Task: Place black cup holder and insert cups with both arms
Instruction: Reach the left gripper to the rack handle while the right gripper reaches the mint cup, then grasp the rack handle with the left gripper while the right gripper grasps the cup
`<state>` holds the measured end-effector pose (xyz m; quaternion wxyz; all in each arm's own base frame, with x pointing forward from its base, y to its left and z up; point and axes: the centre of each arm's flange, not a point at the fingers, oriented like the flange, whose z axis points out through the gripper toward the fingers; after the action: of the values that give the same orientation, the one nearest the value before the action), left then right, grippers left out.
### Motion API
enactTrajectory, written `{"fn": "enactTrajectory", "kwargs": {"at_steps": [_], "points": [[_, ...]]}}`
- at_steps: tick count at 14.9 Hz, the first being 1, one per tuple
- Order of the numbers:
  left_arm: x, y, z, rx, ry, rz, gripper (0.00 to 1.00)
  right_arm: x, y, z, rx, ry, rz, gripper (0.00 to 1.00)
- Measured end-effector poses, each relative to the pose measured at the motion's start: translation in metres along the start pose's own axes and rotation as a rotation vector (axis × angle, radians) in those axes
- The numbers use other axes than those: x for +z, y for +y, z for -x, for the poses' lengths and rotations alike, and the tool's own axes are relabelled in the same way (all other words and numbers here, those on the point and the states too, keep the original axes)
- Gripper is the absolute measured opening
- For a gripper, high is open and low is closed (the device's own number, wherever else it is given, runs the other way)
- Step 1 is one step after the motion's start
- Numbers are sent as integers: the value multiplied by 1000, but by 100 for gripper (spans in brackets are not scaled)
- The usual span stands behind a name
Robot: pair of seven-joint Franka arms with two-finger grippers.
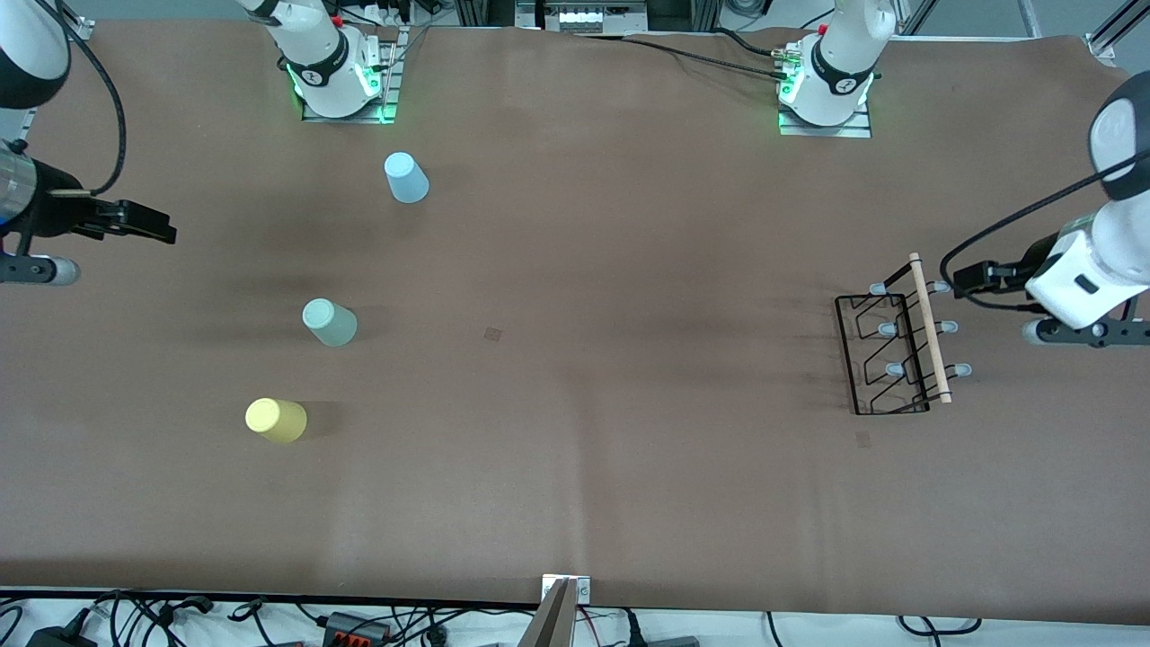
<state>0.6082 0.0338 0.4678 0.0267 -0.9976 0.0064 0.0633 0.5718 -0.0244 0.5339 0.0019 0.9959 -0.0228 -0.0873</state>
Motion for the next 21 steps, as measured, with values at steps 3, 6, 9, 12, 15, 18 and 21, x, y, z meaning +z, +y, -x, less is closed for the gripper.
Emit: {"fn": "enactTrajectory", "kwargs": {"at_steps": [3,6,9,12,15,18,21], "points": [[46,0,-4,3,41,0,97,20,-12,0,-21,14,3,100],[83,2,-1,6,79,1,93,41,-22,-1,-38,-11,6,100],[117,1,6,5,104,3,86,67,-48,-6,-32,10,13,100],[140,3,14,9,103,6,70,116,-70,-9,-27,52,15,100],[144,4,16,13,100,6,54,149,-84,-6,1,87,12,100],[144,4,16,14,100,6,25,175,-89,-8,11,134,5,100],[144,3,16,15,100,6,16,194,-94,-13,32,120,8,100]]}}
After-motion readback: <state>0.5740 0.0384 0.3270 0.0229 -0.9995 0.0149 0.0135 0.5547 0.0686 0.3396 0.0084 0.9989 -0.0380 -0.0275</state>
